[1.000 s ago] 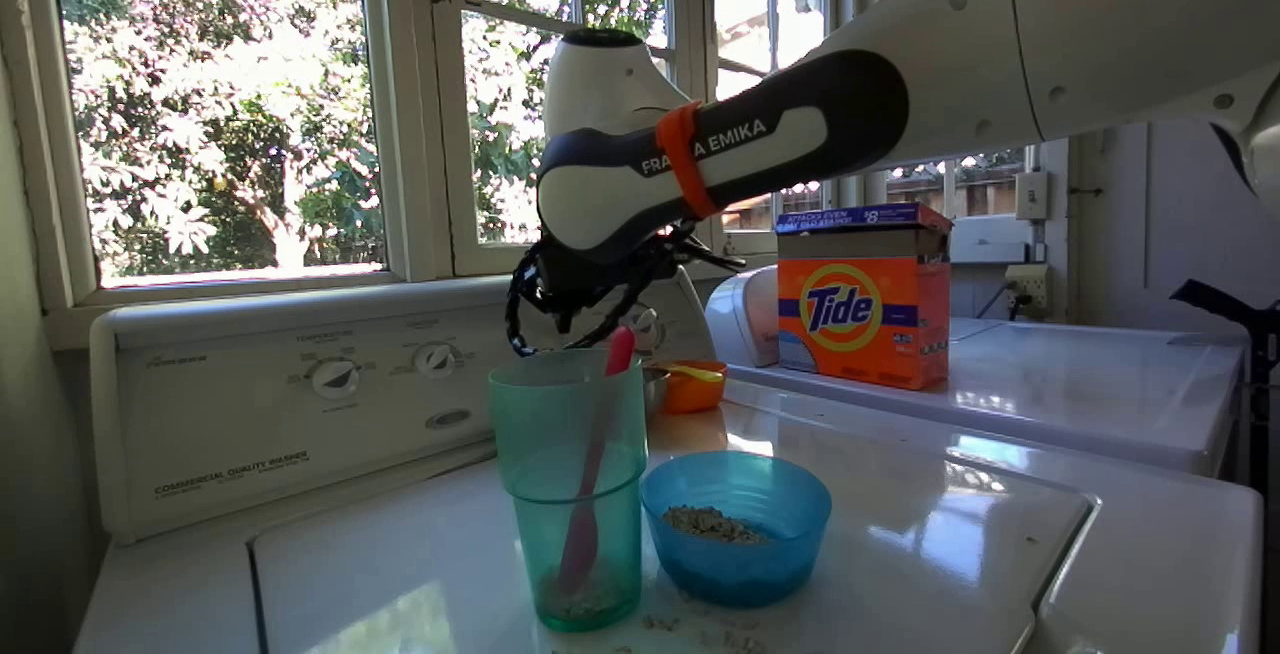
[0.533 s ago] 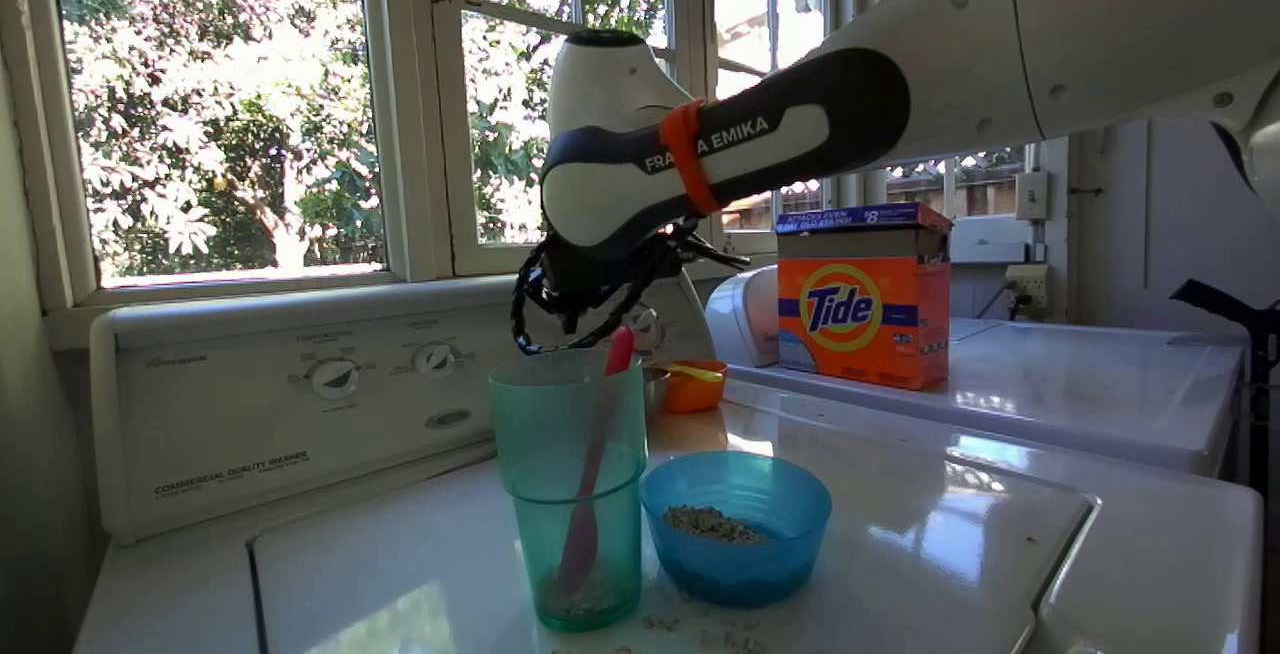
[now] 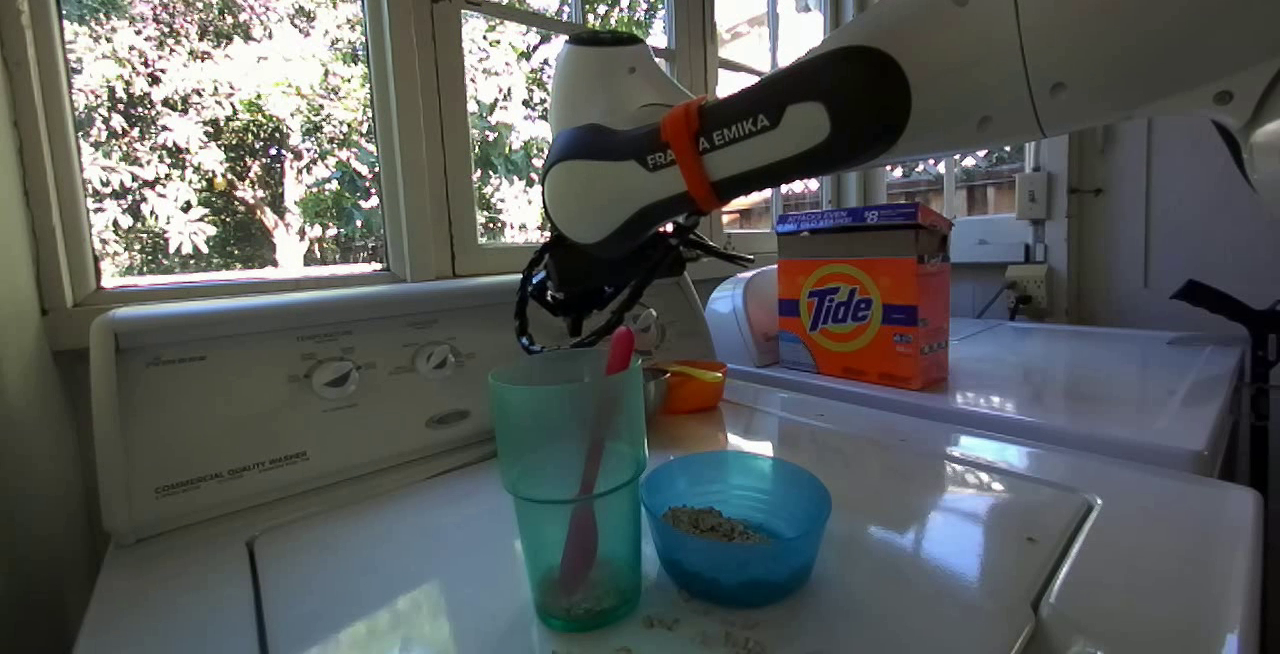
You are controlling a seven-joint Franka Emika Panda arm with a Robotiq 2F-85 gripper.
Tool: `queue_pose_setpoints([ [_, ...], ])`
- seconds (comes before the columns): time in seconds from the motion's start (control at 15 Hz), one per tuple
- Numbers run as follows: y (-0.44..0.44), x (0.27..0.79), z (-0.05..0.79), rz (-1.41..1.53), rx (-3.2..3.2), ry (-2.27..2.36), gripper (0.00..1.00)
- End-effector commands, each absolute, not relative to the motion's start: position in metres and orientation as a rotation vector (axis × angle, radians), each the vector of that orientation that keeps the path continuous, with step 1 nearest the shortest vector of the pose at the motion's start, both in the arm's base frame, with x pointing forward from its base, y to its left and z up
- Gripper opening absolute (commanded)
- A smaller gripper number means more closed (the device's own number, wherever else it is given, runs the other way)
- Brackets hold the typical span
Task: Press a button on the washing machine
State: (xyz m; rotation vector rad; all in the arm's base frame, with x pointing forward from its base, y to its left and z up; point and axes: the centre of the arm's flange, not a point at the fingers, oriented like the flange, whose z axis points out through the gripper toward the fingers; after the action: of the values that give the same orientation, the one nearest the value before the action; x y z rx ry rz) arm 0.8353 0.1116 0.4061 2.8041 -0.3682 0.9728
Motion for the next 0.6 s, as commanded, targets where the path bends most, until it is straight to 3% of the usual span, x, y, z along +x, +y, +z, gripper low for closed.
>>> queue_pose_setpoints([
  [0.0,0.112,0.835,0.406,0.973,2.805,-0.368,0.01],
  [0.53,0.134,0.864,0.394,1.079,2.708,-0.261,0.00],
])
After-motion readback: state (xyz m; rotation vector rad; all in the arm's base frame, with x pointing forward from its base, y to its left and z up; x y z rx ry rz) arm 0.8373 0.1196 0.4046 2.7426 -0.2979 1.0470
